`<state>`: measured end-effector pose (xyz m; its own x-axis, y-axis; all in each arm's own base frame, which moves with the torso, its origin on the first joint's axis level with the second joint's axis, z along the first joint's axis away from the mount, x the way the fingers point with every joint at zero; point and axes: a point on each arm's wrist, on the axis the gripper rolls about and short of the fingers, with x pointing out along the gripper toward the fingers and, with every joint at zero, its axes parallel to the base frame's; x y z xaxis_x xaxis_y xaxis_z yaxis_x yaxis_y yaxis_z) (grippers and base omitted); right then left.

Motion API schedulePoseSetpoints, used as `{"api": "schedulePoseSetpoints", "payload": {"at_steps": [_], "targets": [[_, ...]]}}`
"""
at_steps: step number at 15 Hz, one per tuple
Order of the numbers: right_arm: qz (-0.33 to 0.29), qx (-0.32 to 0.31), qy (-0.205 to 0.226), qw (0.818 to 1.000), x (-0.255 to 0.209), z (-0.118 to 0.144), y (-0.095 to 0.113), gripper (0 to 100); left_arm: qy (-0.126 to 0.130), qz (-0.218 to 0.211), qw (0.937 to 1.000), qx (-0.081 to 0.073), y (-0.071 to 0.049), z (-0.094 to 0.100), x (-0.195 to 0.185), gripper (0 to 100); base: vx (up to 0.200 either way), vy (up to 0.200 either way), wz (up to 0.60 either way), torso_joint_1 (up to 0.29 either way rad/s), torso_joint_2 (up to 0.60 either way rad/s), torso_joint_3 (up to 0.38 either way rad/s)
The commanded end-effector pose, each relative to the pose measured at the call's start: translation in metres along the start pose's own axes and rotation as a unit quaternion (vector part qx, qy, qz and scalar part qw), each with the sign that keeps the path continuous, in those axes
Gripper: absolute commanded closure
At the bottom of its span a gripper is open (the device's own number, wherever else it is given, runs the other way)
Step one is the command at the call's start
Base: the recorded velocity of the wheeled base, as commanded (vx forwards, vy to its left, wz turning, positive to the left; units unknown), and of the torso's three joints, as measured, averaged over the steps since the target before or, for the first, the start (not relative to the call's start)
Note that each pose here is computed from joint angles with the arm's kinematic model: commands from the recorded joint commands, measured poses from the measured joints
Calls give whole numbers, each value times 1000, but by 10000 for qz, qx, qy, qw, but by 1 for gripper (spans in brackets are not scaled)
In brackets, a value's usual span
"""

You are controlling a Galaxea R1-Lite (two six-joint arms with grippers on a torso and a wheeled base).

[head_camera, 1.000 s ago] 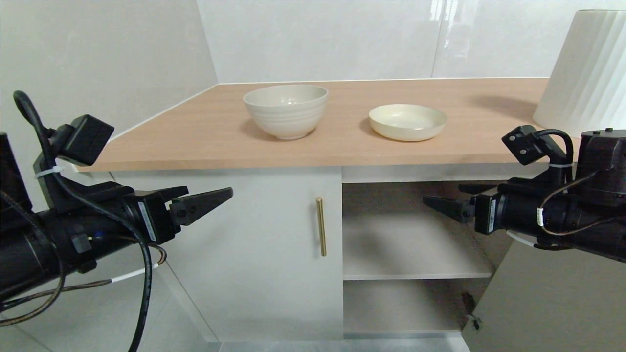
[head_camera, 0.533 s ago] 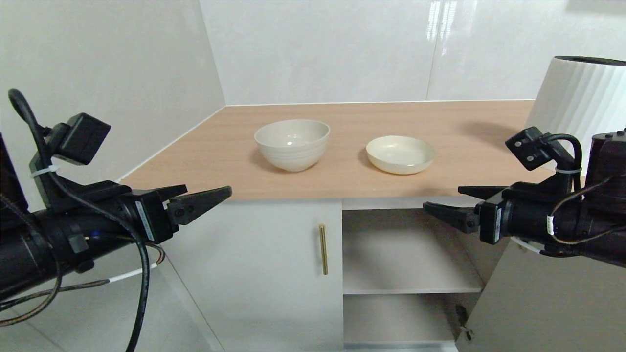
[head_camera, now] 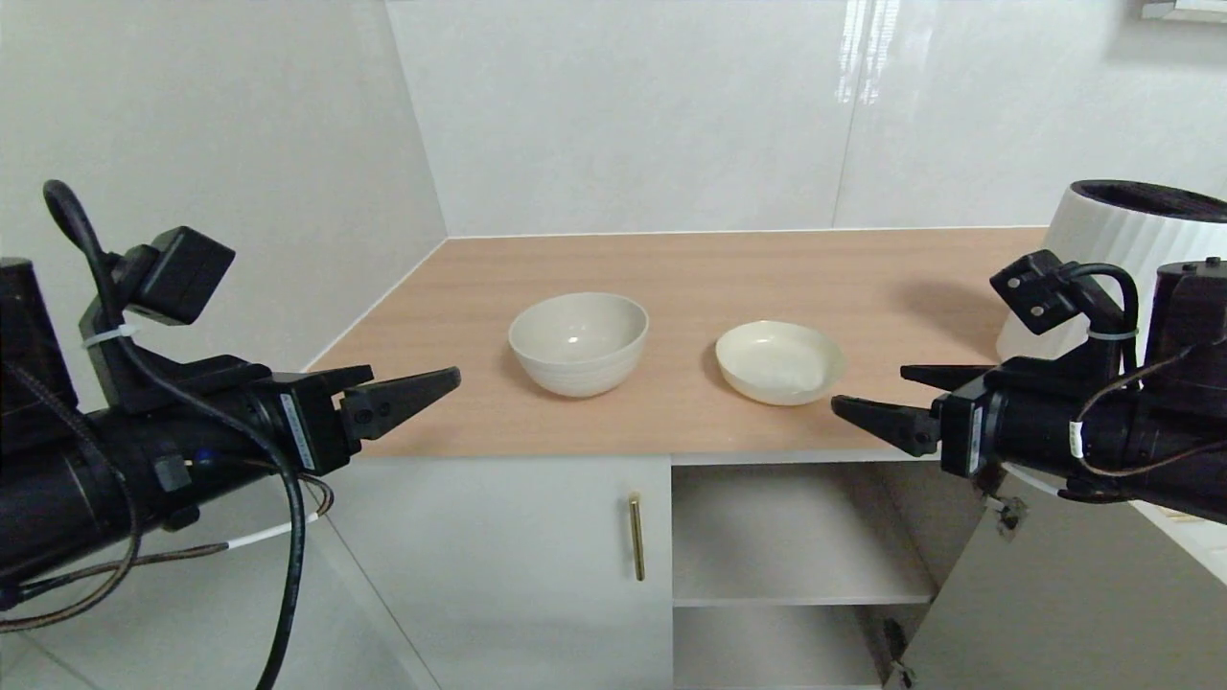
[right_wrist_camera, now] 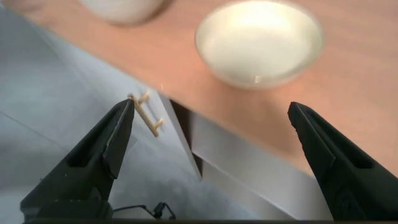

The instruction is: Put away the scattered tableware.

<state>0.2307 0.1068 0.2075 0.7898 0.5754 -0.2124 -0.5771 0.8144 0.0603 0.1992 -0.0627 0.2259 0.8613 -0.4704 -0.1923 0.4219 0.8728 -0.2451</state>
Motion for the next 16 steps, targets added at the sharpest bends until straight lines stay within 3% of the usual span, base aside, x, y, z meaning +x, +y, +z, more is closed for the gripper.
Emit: {"api": "schedulePoseSetpoints", "payload": {"at_steps": [1,5,6,8,10,11,12,14,15,16], "targets": [[-2,-19,25,10000,2,-1,0,0,44,3,10000,-10,1,0,5,0,0,0,0,217,-496,-276],[-84,-222,61,9997,10,-4,-5,0,-13,-260,9997,-7,-2,19,14,0,0,0,0,205,-450,-243],[-131,-238,-52,9996,15,-1,-6,0,56,-261,9996,-31,-3,24,14,0,0,0,0,71,-173,-80],[-998,-265,-372,9940,45,16,-20,0,406,-154,9990,-127,-4,49,34,0,0,0,0,21,-45,-25],[-1399,-212,-128,9898,56,21,-24,0,633,38,9978,-189,-3,62,49,0,0,0,0,0,0,0],[-1531,56,367,9875,56,23,-26,0,1021,336,9933,-436,0,63,57,0,0,0,0,0,0,0],[-1590,447,559,9847,57,31,-28,0,1265,500,9887,-633,4,60,73,0,0,0,0,0,0,0],[-1693,1176,1013,9733,60,39,-28,0,1466,1129,9767,-1086,12,48,111,0,0,0,0,0,0,0],[-1713,1244,1131,9708,61,37,-29,0,1525,1295,9722,-1217,9,41,125,0,0,0,0,0,0,0],[-1730,1251,1143,9702,63,36,-29,0,1580,1468,9690,-1205,11,35,134,0,0,0,0,0,0,0]]}}
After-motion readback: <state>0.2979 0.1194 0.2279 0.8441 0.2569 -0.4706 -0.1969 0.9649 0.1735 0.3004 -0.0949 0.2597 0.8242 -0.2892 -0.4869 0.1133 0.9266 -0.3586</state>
